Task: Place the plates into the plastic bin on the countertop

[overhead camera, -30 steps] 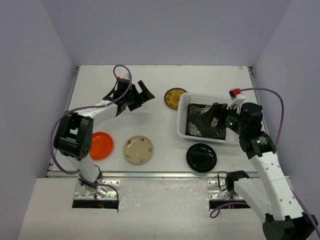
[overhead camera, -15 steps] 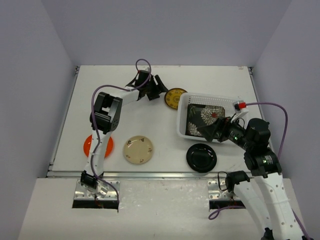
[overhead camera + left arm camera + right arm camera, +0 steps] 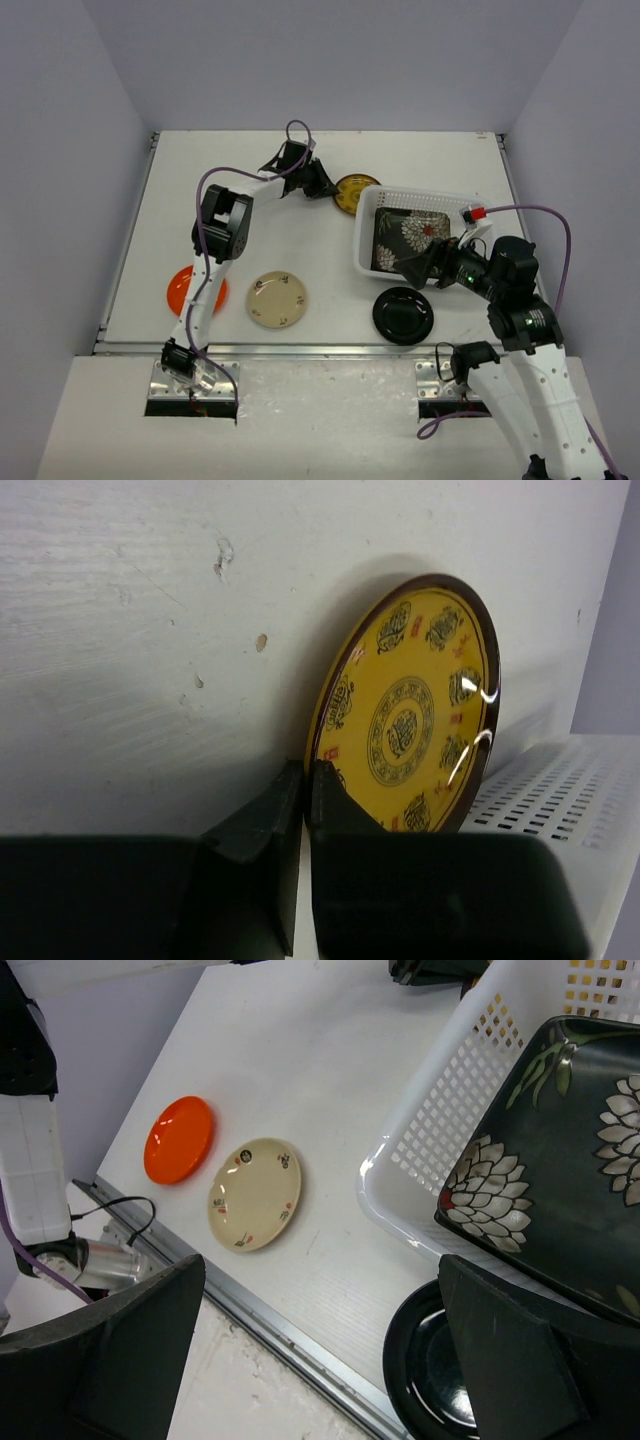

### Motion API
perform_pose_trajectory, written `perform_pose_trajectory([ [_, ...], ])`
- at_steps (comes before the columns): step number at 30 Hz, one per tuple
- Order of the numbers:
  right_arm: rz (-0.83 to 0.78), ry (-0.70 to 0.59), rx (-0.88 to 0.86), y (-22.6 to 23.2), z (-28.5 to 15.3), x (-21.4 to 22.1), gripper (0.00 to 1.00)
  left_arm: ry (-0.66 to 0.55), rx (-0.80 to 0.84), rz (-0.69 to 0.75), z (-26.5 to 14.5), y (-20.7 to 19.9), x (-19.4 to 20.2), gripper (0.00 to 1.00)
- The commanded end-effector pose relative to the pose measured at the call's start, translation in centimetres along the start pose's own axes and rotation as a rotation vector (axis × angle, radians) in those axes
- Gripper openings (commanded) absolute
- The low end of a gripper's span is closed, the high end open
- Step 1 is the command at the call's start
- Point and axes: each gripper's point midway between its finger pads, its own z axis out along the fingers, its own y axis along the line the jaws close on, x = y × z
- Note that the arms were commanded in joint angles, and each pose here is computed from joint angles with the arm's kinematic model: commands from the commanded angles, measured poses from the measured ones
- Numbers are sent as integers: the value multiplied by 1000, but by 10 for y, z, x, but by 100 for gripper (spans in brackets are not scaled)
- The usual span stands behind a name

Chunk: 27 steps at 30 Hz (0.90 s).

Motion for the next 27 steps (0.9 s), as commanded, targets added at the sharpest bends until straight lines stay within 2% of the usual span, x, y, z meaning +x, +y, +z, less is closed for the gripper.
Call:
perform_pose_trajectory([
  [1,-45,-34,-38,11,-4,-15,99,149,-115,22,5,37,47,0],
  [6,-41,-34,-21,8,-4,-14,99,27,-162,89,-29,20,20,0],
  [11,-4,-26,22,-3,1,-8,99,-324,-294,106,-136,-3,-27,0],
  [15,17,-25,-15,1,6,-5,99,-532,-280,57,-220,-10,-24,0],
  [18,62,-19,-53,5,12,-4,99,-566,-247,52,-256,-13,-1,0],
  [20,89,4,-93,6,23,-1,99,-565,-144,74,-277,-30,17,0],
  [27,158,71,-181,2,58,3,92,-394,171,135,-292,-86,80,0],
])
